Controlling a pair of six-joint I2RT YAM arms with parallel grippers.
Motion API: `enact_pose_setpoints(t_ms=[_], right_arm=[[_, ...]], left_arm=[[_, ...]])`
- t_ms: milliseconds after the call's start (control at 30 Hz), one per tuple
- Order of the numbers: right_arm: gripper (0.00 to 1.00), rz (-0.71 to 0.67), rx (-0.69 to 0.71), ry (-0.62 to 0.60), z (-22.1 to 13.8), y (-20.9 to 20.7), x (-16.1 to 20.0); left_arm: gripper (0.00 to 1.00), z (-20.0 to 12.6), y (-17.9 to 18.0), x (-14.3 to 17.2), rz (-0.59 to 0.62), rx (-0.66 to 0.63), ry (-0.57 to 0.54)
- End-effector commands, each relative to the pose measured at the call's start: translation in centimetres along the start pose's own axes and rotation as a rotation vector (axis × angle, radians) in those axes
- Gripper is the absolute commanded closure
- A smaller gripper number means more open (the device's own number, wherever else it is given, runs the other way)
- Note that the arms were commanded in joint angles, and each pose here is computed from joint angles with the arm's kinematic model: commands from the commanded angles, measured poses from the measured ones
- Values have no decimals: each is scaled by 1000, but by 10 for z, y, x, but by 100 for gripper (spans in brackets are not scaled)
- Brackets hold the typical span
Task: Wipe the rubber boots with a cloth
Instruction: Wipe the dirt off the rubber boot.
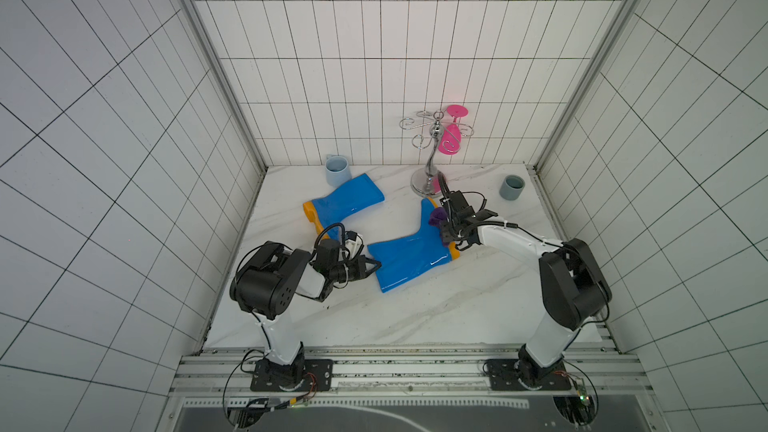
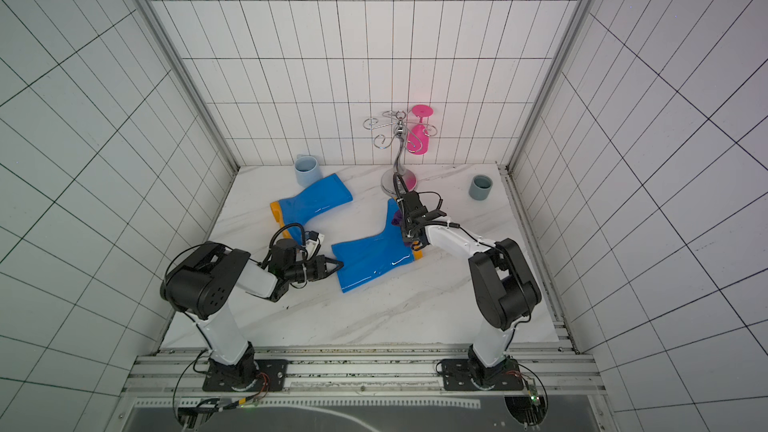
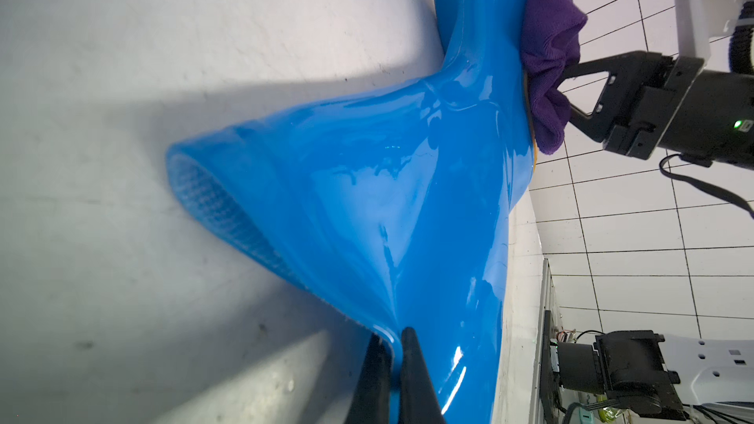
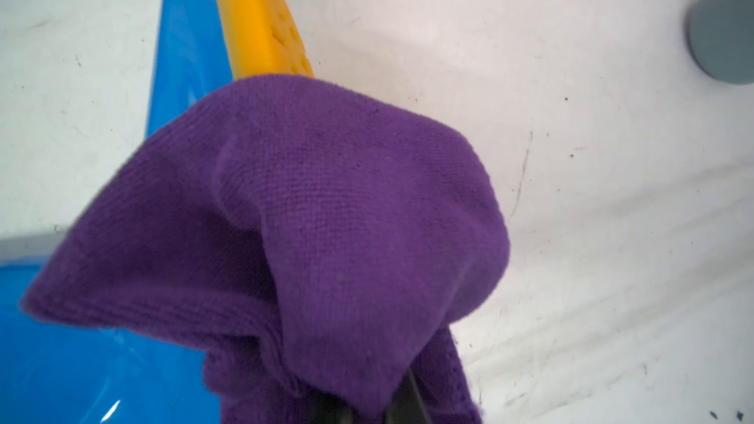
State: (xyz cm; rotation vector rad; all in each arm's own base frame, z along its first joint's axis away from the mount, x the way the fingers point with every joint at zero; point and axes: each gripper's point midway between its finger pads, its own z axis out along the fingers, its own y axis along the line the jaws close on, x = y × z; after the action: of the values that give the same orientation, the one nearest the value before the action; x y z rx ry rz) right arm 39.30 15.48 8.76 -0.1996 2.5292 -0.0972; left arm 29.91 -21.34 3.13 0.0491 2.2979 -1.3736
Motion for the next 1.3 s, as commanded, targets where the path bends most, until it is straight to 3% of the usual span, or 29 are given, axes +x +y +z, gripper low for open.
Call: enact_pose_setpoints(t_ms=[0, 567, 867, 1067, 1267], right_arm=[[100, -6, -3, 112, 0, 4, 50], [100, 5, -40, 143, -61, 23, 107], [100, -32, -77, 21, -96, 42, 44], [100, -92, -109, -15, -83, 72, 3], [100, -156, -170, -3, -67, 116, -3]], left_arm=[[100, -3, 26, 27, -113, -74, 66], [100, -7, 25, 20, -109, -69, 37], [100, -8, 25, 18, -101, -67, 30], [100, -7, 23, 18, -103, -51, 35], [100, -7, 22, 18, -102, -46, 36]])
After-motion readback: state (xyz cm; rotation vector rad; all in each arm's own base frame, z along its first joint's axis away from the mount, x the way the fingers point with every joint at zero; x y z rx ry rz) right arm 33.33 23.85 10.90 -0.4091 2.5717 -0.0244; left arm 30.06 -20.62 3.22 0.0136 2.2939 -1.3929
